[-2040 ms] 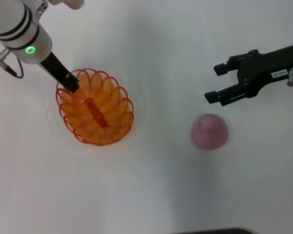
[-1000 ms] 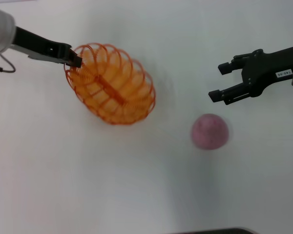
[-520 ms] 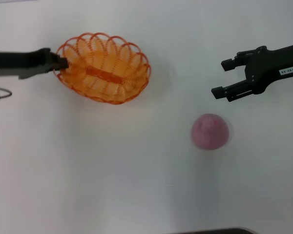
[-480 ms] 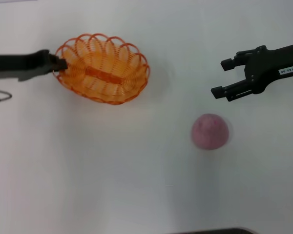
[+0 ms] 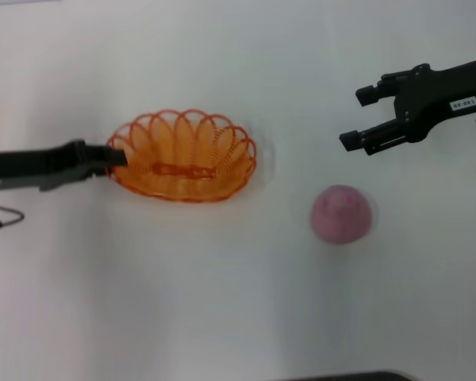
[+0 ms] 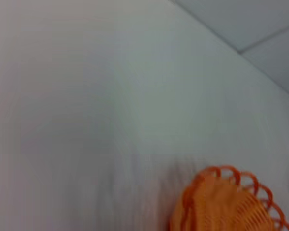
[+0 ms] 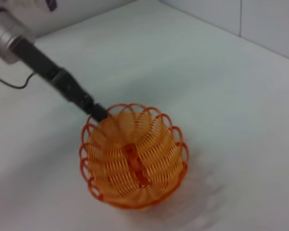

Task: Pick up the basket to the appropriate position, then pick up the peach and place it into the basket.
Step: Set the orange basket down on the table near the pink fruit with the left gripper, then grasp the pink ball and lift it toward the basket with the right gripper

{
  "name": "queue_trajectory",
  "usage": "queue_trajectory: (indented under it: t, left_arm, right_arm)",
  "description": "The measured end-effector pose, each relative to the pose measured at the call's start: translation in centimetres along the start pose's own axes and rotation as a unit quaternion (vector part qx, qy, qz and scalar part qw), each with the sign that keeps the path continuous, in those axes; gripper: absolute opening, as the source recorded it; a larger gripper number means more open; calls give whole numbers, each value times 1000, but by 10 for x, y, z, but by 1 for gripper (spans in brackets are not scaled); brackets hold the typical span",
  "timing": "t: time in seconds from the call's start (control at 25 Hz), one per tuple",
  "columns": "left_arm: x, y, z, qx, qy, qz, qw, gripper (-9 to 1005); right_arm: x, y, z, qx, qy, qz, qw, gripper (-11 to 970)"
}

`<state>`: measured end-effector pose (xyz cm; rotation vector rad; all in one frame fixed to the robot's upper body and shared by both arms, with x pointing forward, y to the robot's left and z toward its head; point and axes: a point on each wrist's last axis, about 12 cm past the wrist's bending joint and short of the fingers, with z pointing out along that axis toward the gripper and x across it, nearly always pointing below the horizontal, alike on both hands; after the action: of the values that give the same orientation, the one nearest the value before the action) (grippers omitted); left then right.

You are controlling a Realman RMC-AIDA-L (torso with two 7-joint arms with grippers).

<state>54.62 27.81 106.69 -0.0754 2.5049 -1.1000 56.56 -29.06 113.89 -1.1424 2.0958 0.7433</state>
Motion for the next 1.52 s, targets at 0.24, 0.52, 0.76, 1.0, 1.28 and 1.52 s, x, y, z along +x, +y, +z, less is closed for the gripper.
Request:
queue_trajectory:
  t: [0.24, 0.52, 0.76, 1.0, 1.28, 1.52]
  left_arm:
    - [10, -1, -7, 23, 30, -3, 999, 421]
    - [4, 3, -24, 4, 13, 42, 999, 576]
    - [-7, 10, -59, -25, -54, 185, 981, 816]
    - [14, -6, -64, 62, -35, 390, 918, 834]
    - [27, -6, -62, 89, -12, 435, 896, 833]
    - [29, -10, -64, 107, 9, 437, 893, 831]
  right_arm:
    - [-3, 2, 2, -1, 0, -3, 1000, 940]
    - [-3, 2, 2, -1, -2, -2, 1000, 940]
    - [-5, 0, 0, 6, -11, 7, 1000, 941]
    - [-17, -8, -13, 26, -53, 43, 997, 941]
    - [-46, -10, -22, 40, 0, 45, 998, 941]
    - [-78, 6, -7, 27, 166, -7, 986, 940]
